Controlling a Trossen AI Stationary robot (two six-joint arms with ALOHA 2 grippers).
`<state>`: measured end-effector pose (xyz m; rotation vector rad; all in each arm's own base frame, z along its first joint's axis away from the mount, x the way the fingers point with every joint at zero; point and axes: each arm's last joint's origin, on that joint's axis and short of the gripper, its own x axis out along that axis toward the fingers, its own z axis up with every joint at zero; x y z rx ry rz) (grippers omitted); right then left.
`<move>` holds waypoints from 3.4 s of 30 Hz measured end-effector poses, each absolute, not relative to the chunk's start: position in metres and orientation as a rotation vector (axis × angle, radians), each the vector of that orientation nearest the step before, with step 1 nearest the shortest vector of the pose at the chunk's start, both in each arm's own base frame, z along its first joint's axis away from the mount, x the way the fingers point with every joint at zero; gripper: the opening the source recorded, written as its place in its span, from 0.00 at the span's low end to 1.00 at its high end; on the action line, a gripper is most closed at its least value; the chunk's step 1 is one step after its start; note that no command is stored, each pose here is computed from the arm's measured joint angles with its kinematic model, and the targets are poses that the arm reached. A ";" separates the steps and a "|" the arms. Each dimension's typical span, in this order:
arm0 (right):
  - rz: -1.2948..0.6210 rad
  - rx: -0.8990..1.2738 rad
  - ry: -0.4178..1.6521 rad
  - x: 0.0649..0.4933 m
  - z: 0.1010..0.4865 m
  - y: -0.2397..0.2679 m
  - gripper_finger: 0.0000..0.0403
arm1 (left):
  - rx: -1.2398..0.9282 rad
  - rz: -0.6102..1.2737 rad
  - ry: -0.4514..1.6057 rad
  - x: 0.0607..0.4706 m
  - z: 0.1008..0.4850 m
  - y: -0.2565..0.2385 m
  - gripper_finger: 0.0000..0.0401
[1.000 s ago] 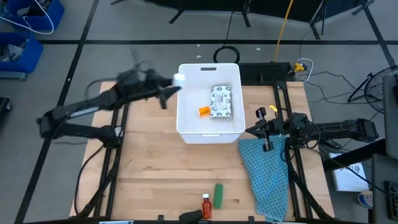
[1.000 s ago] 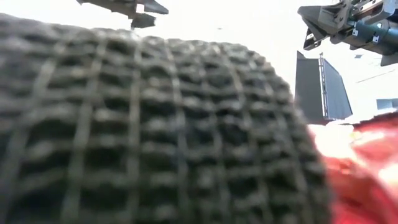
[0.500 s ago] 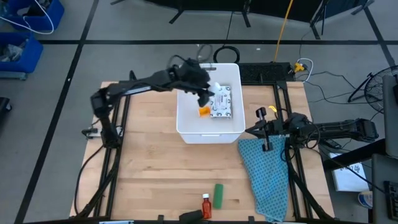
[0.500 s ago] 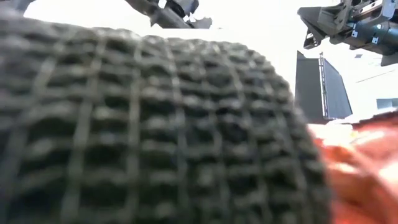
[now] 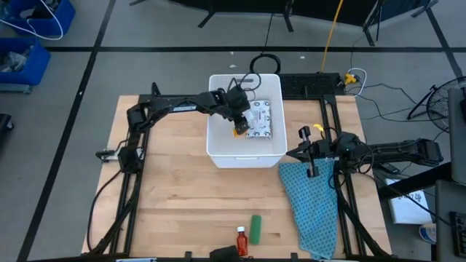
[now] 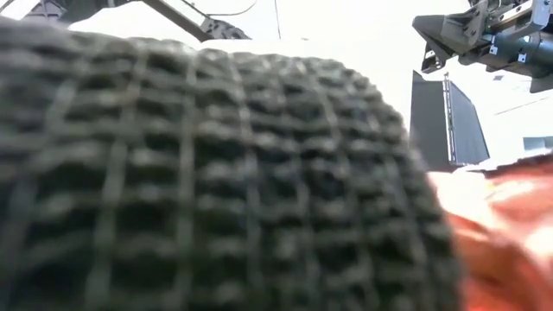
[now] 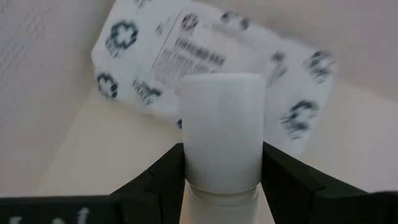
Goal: Pick & place medical supplies in basket/bin
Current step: Put the white pill bottle into the white bin, then put the green bandage into the white bin
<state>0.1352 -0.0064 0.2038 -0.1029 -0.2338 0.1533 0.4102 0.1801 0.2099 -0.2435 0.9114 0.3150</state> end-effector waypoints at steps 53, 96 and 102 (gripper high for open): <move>0.147 -0.142 -0.291 0.134 0.209 -0.006 0.00 | -0.079 0.302 1.286 0.454 0.181 0.202 0.44; 0.148 -0.141 -0.270 0.134 0.207 -0.006 0.00 | 0.162 0.333 0.765 0.255 0.442 0.073 0.04; 0.148 -0.145 -0.267 0.134 0.207 -0.006 0.00 | 0.063 0.198 0.334 0.204 0.393 0.051 0.01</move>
